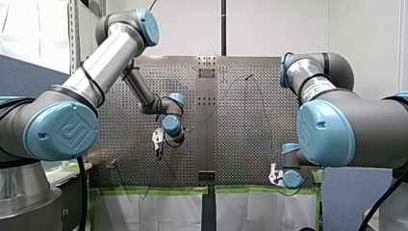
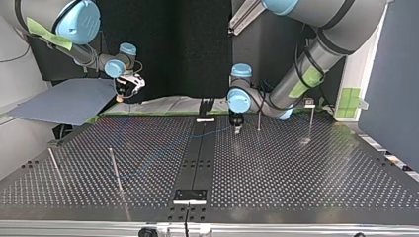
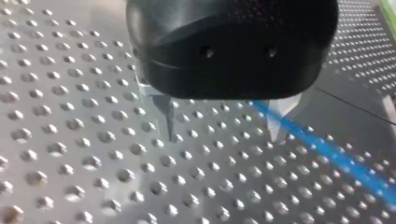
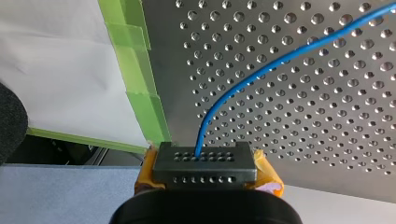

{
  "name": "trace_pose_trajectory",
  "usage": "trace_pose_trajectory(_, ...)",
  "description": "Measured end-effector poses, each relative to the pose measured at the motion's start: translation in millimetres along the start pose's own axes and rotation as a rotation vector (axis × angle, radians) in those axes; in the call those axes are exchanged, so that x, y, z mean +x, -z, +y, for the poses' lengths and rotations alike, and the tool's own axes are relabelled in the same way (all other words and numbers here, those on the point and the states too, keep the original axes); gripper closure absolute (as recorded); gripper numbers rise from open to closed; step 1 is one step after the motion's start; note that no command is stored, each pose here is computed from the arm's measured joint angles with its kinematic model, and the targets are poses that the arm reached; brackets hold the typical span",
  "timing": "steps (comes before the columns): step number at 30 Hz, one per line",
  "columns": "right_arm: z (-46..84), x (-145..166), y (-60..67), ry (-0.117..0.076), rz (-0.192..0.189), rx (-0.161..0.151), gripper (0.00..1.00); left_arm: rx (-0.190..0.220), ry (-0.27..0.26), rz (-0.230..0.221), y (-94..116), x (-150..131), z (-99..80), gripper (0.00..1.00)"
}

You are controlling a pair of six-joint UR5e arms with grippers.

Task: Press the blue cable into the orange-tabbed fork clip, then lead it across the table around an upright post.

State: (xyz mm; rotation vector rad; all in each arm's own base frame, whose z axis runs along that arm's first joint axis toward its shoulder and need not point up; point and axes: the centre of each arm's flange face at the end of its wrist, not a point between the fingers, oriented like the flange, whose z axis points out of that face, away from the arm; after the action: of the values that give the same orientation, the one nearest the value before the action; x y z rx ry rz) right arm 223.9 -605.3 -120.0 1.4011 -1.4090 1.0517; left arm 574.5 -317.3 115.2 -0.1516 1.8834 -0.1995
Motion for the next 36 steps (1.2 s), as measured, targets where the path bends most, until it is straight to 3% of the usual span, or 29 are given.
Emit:
trace_pose_trajectory(5,0.2,0.1,-0.1,0.0,0.0,0.0,1.0,0.018,0.004,-0.004,10.5,-14.1,-10.7,0.01)
trace_pose_trajectory(11,0.3,0.1,-0.2,-0.001,0.0,-0.001,1.0,0.073,-0.008,0.01,29.7,-28.0,-32.5,0.01)
trace_pose_trajectory(18,0.4,-0.1,-0.2,-0.003,0.0,-0.001,1.0,0.135,-0.029,0.069,48.5,-26.3,-52.0,0.01)
trace_pose_trajectory(23,0.4,-0.4,0.3,-0.001,-0.004,0.0,1.0,0.136,-0.041,0.108,55.8,-21.3,-55.2,0.01)
trace_pose_trajectory(30,0.4,-0.7,0.6,0.0,-0.007,0.0,1.0,0.095,-0.06,0.139,61.5,-18.2,-52.0,0.01)
trace_pose_trajectory(36,0.7,-0.6,0.5,-0.001,-0.008,0.0,1.0,0.132,-0.064,0.156,66.5,-16.9,-59.3,0.01)
